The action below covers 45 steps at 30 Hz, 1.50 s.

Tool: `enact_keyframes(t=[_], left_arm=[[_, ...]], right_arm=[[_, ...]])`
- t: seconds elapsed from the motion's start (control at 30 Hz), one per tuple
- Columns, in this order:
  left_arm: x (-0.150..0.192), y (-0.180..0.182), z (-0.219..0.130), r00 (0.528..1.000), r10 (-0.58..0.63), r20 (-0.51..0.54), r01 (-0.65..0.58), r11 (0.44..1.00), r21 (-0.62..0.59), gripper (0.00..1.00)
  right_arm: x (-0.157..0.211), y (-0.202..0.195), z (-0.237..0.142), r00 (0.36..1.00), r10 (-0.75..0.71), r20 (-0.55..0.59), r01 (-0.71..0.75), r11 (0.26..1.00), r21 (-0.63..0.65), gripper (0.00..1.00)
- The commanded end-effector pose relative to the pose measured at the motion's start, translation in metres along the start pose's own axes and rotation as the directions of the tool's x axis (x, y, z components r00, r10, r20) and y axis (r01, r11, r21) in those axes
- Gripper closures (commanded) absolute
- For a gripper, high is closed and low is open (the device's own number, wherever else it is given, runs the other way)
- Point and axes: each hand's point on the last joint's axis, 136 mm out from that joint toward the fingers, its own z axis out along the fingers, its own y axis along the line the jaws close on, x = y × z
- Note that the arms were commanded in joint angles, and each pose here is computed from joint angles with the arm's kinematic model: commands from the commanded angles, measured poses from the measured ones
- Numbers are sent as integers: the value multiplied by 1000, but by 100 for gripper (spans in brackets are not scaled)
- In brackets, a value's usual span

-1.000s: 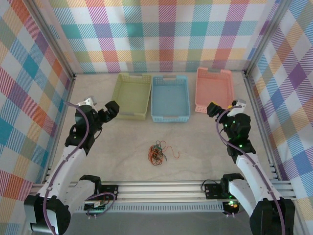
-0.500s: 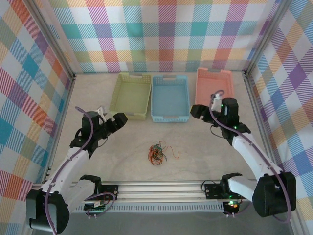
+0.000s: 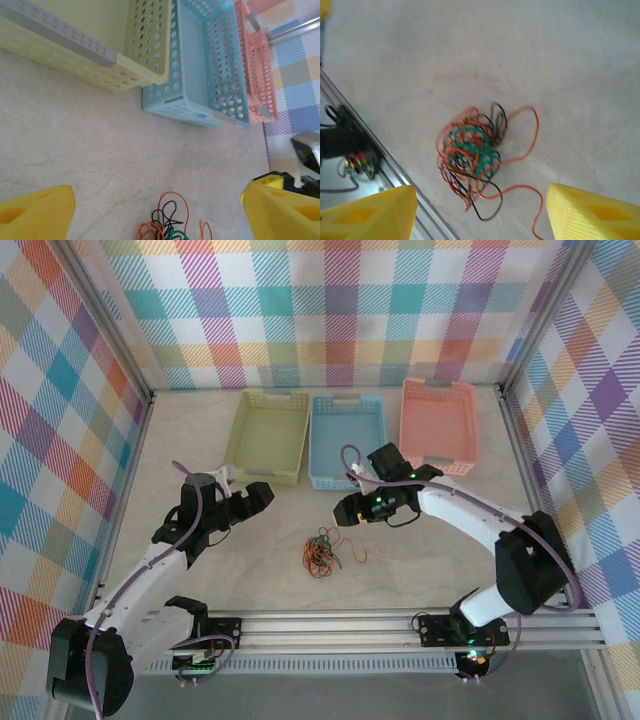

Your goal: Untangle the cables

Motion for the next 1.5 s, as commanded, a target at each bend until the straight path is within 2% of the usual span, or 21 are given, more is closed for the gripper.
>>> enact_keyframes(t=[0.0, 0.1, 0.2, 0.47, 0.7, 1.13, 1.27, 1.47], left_arm=[[-4, -12, -3, 999, 46, -1, -46, 999, 5, 13], [-3, -14, -4, 998, 69, 4, -69, 998, -7, 13], [-3, -13, -4, 997, 80, 2, -80, 997, -23, 15], [-2, -10, -5, 996, 86, 0, -86, 995, -43, 15], [-2, -11, -6, 995, 96, -2, -96, 994, -45, 16], [-2, -12, -5, 995, 99, -8, -100, 994, -44, 15], [-2, -12, -6, 995, 102, -3, -102, 994, -44, 16], [-2, -13, -5, 995, 102, -7, -103, 994, -44, 16]], right_arm=[[18, -3, 6, 996, 6, -91, -5, 1000, 14, 31], [21, -19, 14, 992, 16, -128, -3, 995, 101, 33], [24, -27, 20, 987, 25, -159, -4, 991, 130, 36], [35, -32, 33, 973, 12, -232, 22, 989, 144, 36], [43, -31, 41, 957, 3, -291, 39, 989, 139, 40], [40, -14, 30, 970, -65, -234, 91, 990, 104, 39], [40, -15, 23, 964, -75, -255, 117, 981, 154, 39], [40, -7, 22, 945, -123, -301, 173, 974, 146, 38]])
